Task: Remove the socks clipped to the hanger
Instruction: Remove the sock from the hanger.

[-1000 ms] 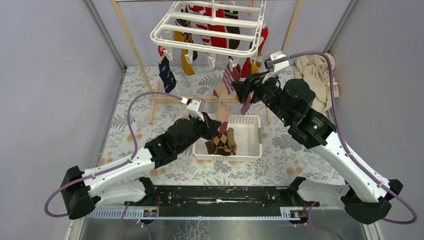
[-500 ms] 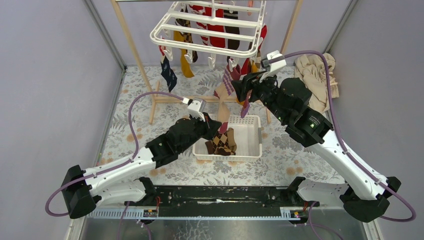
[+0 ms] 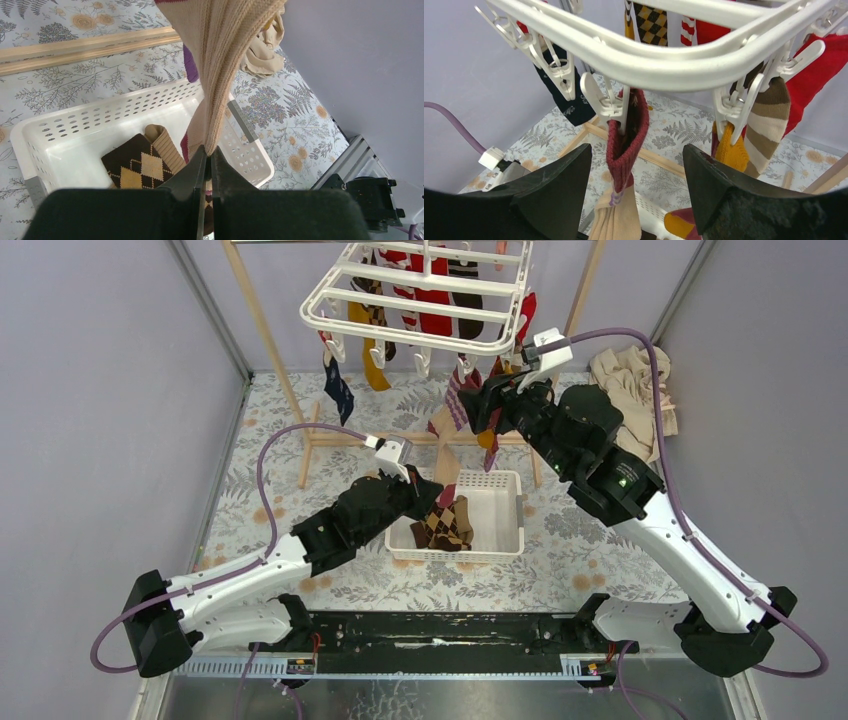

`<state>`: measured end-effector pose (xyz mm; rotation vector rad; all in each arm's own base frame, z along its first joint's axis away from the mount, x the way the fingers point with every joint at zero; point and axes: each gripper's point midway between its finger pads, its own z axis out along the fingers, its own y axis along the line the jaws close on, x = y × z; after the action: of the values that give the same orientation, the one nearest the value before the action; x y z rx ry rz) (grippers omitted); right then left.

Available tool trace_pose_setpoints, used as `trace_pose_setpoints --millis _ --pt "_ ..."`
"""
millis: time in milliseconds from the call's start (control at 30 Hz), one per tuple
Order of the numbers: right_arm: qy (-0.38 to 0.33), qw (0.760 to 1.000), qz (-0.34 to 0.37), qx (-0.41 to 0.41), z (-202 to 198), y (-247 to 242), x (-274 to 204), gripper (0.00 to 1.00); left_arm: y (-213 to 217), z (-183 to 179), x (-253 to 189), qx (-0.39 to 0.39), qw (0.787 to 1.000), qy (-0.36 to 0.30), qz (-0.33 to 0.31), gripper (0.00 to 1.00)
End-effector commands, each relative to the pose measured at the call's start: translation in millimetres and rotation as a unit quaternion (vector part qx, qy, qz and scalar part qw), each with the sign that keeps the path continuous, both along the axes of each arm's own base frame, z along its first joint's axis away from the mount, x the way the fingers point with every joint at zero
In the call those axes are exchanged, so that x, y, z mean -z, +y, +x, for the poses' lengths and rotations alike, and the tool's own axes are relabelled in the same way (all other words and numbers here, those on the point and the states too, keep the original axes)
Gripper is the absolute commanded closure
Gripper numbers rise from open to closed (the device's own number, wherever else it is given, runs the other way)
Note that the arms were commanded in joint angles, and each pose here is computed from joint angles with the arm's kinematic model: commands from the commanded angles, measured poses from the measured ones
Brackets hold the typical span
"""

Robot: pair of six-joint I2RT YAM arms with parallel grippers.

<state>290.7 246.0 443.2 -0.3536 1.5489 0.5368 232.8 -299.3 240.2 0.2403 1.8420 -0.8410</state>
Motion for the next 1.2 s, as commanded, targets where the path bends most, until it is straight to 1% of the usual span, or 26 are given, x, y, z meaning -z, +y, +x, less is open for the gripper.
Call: trace_pose_setpoints --millis 0,233,533,733,1167 --pt "-0.030 0.999 0.042 0.011 -2 -4 -38 0.26 -3 -2 -22 0.007 1.000 -0.019 -0.023 0.99" --pt "-0.041 0.997 0.057 0.028 2 -8 -48 0.26 -3 -3 -19 0.009 1.000 -0.017 -0.022 0.99" --pt "-0.046 0.996 0.074 0.013 8 7 -60 0.33 -4 -3 -16 0.011 1.000 -0.017 -0.021 1.00" --pt "-0.048 0.996 0.079 0.019 14 10 -68 0.37 -5 -3 -15 0.013 1.000 -0.016 -0.021 1.00" --pt "-0.050 0.995 0.083 0.028 24 16 -69 0.40 -6 -3 -14 0.017 1.000 -0.017 -0.017 1.00"
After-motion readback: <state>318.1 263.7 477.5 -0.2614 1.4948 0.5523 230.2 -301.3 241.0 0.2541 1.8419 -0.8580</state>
